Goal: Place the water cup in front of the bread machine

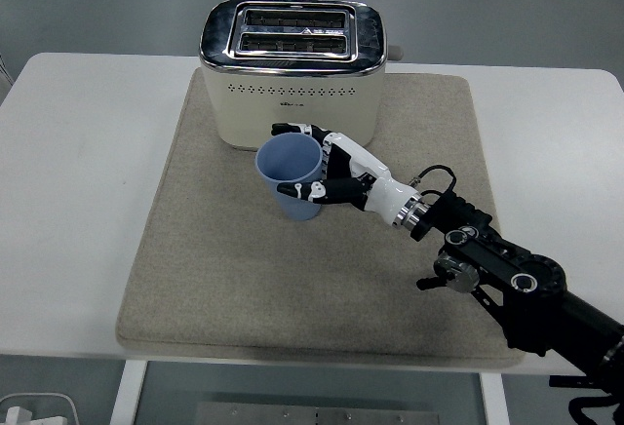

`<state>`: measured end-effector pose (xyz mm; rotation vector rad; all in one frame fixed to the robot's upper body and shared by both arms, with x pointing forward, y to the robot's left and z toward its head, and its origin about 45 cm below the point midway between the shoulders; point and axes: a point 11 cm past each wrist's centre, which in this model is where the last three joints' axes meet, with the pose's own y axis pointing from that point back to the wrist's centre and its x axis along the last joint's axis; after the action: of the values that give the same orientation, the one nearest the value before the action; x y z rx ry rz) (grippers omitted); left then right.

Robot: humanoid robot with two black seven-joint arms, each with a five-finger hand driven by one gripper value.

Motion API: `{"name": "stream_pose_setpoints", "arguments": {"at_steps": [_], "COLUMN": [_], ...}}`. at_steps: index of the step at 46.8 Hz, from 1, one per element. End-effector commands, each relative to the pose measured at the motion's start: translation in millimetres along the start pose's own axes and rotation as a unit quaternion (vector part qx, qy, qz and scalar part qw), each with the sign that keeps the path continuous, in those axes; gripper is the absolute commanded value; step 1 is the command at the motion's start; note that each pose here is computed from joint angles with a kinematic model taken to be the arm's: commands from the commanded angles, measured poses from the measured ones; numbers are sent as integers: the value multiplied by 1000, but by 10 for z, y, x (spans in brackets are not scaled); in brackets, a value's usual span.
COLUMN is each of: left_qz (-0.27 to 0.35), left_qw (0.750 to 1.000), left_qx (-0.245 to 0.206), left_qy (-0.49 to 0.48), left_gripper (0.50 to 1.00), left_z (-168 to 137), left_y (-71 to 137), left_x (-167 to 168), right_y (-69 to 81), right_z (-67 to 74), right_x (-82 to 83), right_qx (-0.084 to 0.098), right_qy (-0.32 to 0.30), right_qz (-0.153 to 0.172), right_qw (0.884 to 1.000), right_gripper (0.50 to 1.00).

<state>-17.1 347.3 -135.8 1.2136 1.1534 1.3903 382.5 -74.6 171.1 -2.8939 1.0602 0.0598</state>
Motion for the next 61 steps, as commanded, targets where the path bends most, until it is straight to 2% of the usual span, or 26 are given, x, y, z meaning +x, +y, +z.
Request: {"name": "stream_pose_setpoints", "arguments": {"at_steps": [1,25,61], "left_qz": [0,0,0], "left_qw": [1000,1000,1000], "left_qx": [0,0,0], "left_qy": [0,0,0], "left_gripper": [1000,1000,1000], "left_z": [0,0,0], "left_y": [0,0,0], "left_x": [1,1,1], "right_y": [7,32,34], "right_z": [14,47,19], "right_x": [-9,13,28], "right_qx": [-2,-4,2], "right_qy": [-1,-6,-12], "right_qz": [-2,6,3], "right_qw": [1000,1000,1000], "right_gripper": [913,928,928]}}
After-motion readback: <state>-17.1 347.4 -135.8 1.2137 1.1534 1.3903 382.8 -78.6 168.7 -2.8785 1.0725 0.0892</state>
